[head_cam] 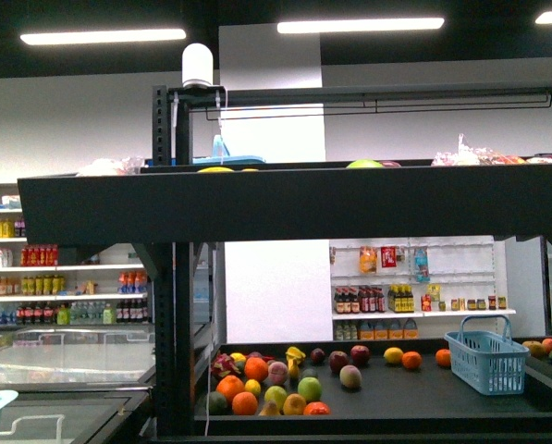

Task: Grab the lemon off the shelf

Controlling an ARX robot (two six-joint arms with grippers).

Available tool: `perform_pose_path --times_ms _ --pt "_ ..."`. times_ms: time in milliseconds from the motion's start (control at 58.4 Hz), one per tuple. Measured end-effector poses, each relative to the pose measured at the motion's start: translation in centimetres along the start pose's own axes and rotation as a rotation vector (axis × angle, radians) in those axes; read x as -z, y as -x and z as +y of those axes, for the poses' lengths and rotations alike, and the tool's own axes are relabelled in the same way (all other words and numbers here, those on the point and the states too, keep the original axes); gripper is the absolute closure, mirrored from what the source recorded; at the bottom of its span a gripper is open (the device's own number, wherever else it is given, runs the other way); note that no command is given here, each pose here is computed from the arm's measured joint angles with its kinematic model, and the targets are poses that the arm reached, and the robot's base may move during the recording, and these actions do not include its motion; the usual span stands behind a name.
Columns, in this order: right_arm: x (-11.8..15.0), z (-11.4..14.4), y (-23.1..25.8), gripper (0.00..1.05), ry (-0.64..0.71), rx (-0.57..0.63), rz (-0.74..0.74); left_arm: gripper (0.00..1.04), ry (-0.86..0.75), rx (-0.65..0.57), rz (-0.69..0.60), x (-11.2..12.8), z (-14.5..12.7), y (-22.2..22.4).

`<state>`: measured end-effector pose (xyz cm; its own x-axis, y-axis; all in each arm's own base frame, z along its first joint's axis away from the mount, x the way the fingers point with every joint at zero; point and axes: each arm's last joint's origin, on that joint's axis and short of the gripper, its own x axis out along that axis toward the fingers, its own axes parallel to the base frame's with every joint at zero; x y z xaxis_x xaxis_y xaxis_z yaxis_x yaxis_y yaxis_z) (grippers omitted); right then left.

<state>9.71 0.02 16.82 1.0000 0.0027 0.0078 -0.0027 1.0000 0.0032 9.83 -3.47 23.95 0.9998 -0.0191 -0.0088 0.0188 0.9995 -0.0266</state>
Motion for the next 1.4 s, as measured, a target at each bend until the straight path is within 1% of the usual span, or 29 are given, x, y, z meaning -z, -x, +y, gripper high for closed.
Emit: perform_pose_path --times_ms 86,103,359,445,531,941,1027,1095,1130,1369,1404 --pt "0.0 0.0 0.0 0.07 0.0 0.001 -0.001 1.0 -0.01 0.001 -0.002 1.7 1.0 0.1" --pt "0.0 0.0 0.0 0.07 0.0 0.0 -0.001 1.03 -0.009 0.0 -0.004 1.8 1.1 0.1" --pt "0.0 0.0 0.0 0.07 0.0 0.0 -0.001 1.02 -0.014 -0.01 -0.002 4.0 2.3 0.1" --pt "0.0 0.0 0.0 0.07 0.0 0.001 -0.001 1.02 -0.016 0.023 -0.006 4.4 2.9 0.1" --pt "0.0 0.0 0.0 0.07 0.0 0.0 -0.001 1.02 -0.016 -0.024 -0.007 4.8 3.5 0.1" --pt "0.0 0.0 0.0 0.07 0.0 0.0 -0.001 1.02 -0.016 -0.016 -0.005 6.2 3.6 0.1" --pt "0.0 0.0 0.0 0.07 0.0 0.0 -0.001 1.02 -0.016 -0.015 -0.009 7.1 3.6 0.1" --pt "0.0 0.0 0.0 0.07 0.0 0.0 -0.001 1.02 -0.015 -0.014 -0.01 7.2 3.6 0.1" --pt "0.0 0.0 0.0 0.07 0.0 0.0 -0.001 0.96 -0.016 -0.014 -0.011 7.2 3.6 0.1" --pt "0.0 0.0 0.0 0.07 0.0 0.0 -0.001 0.47 -0.016 -0.014 -0.011 7.2 3.6 0.1" --pt "0.0 0.0 0.0 0.07 0.0 0.0 -0.001 0.41 -0.016 -0.014 -0.011 7.2 3.6 0.1"
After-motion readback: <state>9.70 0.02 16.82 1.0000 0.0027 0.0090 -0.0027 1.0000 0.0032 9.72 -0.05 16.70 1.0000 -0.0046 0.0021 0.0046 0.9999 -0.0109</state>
